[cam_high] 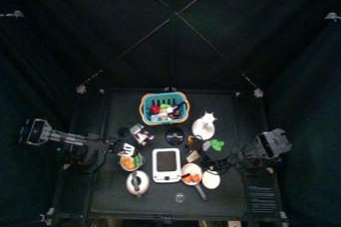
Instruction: Grab pea
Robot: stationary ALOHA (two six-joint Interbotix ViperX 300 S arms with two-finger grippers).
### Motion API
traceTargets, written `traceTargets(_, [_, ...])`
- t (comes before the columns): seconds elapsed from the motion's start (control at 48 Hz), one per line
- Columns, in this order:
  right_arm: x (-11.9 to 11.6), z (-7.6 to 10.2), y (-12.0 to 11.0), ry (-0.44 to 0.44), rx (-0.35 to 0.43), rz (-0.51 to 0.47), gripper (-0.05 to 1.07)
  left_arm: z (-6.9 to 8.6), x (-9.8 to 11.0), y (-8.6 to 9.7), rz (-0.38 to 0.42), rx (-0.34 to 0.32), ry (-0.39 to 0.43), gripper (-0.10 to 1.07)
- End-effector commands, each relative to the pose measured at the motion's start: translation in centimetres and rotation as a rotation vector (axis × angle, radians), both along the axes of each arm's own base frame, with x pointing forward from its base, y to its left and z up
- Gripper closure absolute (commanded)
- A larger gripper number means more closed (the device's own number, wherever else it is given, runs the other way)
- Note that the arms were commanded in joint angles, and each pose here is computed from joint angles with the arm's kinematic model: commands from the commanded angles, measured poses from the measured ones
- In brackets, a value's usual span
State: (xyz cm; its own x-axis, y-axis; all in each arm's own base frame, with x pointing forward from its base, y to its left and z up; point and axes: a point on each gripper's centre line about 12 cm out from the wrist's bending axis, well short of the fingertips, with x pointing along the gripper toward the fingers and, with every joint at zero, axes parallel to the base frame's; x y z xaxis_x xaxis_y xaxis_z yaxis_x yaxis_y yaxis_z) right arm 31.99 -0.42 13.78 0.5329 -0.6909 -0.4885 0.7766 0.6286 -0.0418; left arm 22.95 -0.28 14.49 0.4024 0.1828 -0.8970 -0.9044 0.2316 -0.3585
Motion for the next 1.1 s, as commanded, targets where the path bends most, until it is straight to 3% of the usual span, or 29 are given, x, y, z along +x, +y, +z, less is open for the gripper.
traceTargets(0.0, [0.5,0.7,0.2,-0.025,0.004,0.006,0.19,0.6,0.5,0.0,0.015,0.051,-0.016,-0.02])
traceTargets(0.083, [0.6,0.6,0.2,-0.023,0.005,0.006,0.19,0.8,0.6,0.1,0.038,0.116,-0.047,-0.02])
traceTargets(0.188, [0.7,0.8,0.3,-0.029,0.009,0.009,0.19,0.8,0.5,-0.5,0.021,0.088,-0.063,-0.02])
traceTargets(0.333, [0.8,0.8,0.3,-0.029,0.009,0.009,0.19,0.7,-3.9,0.0,0.02,0.072,-0.007,-0.02])
traceTargets(0.417, [1.0,0.8,0.1,-0.032,0.009,0.006,0.19,0.9,-4.5,-0.4,-0.002,0.026,0.004,-0.02])
traceTargets(0.479, [1.3,0.9,0.2,-0.036,0.003,0.02,0.19,0.7,-4.8,-0.4,-0.002,0.03,0.043,-0.02])
traceTargets(0.708, [1.9,0.2,0.0,-0.02,0.019,0.024,0.19,0.6,-3.1,-0.6,-0.011,0.053,0.067,-0.02])
traceTargets(0.875, [1.9,0.2,-0.1,-0.02,0.019,0.023,0.19,-0.9,-2.0,-0.8,-0.022,0.031,0.076,-0.02])
traceTargets(0.958, [1.9,0.2,-0.1,-0.019,0.017,0.025,0.19,-2.0,-1.9,-0.3,-0.01,0.047,0.123,-0.02])
traceTargets(1.083, [1.9,0.1,-0.1,-0.017,0.017,0.025,0.19,-2.2,-1.3,0.8,-0.001,0.078,0.115,-0.02])
